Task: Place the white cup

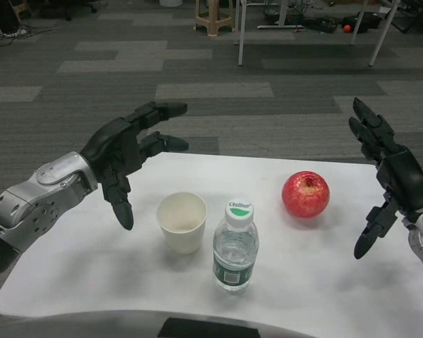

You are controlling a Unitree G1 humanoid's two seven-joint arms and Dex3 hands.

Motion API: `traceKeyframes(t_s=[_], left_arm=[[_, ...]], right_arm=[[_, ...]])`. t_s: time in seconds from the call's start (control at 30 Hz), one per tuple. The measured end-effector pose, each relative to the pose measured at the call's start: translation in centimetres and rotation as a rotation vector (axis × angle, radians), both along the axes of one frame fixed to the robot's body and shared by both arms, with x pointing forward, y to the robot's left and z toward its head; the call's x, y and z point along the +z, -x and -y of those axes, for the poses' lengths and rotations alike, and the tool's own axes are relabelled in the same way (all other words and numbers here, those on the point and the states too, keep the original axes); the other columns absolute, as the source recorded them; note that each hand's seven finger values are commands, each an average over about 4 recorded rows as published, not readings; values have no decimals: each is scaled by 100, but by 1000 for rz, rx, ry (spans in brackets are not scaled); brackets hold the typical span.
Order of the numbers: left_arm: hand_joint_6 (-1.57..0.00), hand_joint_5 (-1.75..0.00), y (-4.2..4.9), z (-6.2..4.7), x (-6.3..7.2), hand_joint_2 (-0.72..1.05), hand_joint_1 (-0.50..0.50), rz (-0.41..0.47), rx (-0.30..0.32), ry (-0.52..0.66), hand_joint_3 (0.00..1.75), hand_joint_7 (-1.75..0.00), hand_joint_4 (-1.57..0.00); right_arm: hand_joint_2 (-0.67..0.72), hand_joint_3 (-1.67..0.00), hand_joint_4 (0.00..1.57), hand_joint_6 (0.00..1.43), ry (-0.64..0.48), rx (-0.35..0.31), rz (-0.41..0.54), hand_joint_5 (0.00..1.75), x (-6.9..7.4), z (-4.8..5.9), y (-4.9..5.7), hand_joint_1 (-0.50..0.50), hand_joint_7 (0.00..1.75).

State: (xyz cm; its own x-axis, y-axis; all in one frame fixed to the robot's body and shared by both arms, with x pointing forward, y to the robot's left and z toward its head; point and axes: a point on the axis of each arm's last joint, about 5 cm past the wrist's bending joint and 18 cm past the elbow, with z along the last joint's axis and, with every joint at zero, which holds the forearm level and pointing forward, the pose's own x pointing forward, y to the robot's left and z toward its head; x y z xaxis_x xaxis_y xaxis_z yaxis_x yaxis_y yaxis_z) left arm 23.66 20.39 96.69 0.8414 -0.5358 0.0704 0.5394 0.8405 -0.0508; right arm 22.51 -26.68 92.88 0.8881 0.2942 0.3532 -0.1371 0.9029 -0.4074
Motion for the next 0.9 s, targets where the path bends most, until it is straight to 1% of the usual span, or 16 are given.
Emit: traceKeyframes(t_s=[0.1, 0.17, 0.23, 0.3, 0.4, 0.67, 0.9], left_arm=[[0, -103, 8, 15, 74, -59, -50, 14, 0, 63, 9, -70, 0], [0, -98, 18, 27, 112, -68, -50, 19, 4, 124, 9, -66, 0], [0, -92, 27, 35, 137, -72, -50, 24, 16, 181, 9, -63, 0], [0, -92, 32, 39, 143, -70, -50, 24, 25, 207, 9, -63, 0], [0, -92, 36, 42, 137, -64, -50, 19, 30, 217, 9, -63, 0], [0, -92, 38, 19, 167, -64, -50, 36, 45, 225, 9, -63, 0], [0, -92, 44, 12, 165, -64, -50, 35, 48, 228, 9, -63, 0]], right_arm=[[66, 0, 0, 0, 1, 1, -3, 0, -5, -2, -1, -17, 0], [66, 0, 0, 0, 2, 0, -6, 0, -9, 0, -1, -17, 0], [69, 0, 0, 0, 2, -1, -7, 0, -11, 2, -1, -17, 0], [69, 0, 0, 0, 3, -1, -7, 0, -11, 2, -1, -17, 0], [66, 0, 0, 0, 3, -1, -7, 0, -11, 2, -1, -17, 0], [66, 0, 0, 0, 2, -1, -7, 0, -11, 2, -2, -17, 0], [66, 0, 0, 0, 2, -1, -7, 0, -11, 2, -2, -17, 0]])
